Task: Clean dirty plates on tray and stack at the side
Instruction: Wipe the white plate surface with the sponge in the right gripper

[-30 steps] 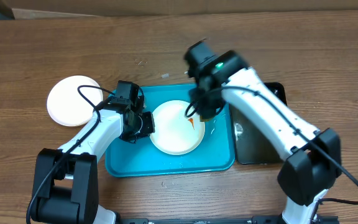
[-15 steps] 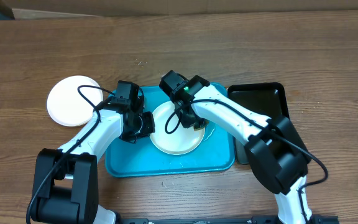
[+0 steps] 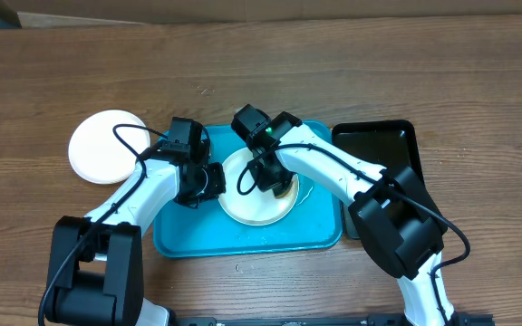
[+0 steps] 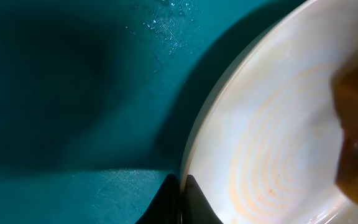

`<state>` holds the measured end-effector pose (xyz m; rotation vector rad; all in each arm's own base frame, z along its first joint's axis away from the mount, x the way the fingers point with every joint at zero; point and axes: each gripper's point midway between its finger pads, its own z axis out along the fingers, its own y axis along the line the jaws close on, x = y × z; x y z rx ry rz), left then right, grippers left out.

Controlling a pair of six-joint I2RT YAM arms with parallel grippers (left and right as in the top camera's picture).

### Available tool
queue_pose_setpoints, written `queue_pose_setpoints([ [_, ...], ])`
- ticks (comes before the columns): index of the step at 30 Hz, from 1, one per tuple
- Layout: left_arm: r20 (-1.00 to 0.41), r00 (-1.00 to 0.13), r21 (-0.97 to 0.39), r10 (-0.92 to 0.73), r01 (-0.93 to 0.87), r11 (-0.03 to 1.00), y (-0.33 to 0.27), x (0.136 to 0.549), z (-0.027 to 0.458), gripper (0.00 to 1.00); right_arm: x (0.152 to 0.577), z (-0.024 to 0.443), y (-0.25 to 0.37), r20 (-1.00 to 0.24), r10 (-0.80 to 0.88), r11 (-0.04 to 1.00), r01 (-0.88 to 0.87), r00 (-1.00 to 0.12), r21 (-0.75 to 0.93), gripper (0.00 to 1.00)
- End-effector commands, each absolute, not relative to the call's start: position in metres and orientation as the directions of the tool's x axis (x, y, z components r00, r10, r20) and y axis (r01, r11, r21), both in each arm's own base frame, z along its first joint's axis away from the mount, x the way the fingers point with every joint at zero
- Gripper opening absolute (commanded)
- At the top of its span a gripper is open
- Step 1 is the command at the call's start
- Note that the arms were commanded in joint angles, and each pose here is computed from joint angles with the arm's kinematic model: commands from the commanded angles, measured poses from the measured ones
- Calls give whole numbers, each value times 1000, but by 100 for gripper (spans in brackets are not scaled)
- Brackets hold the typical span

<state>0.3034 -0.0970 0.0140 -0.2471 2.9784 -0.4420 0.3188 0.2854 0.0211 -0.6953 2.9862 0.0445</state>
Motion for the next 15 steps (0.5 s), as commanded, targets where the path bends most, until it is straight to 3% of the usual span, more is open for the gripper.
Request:
queue_pose_setpoints([
  [1,-98,-977,-313,-189,-150,938,-99,310,17,5,303,16,307,-38,-440,883,-440,-897,161,4],
  [6,-98,-977,-313,-189,-150,938,-99,310,17,6,302,35,322,-27,-435,856,-423,-900,298,4],
  [12,-98,-977,-312,-189,-150,938,-99,310,17,6,326,109,330,-105,-473,715,-451,-875,534,4],
  [15,-98,-977,-312,-189,-150,938,-99,310,17,7,336,131,312,-100,-446,729,-426,-889,535,4],
])
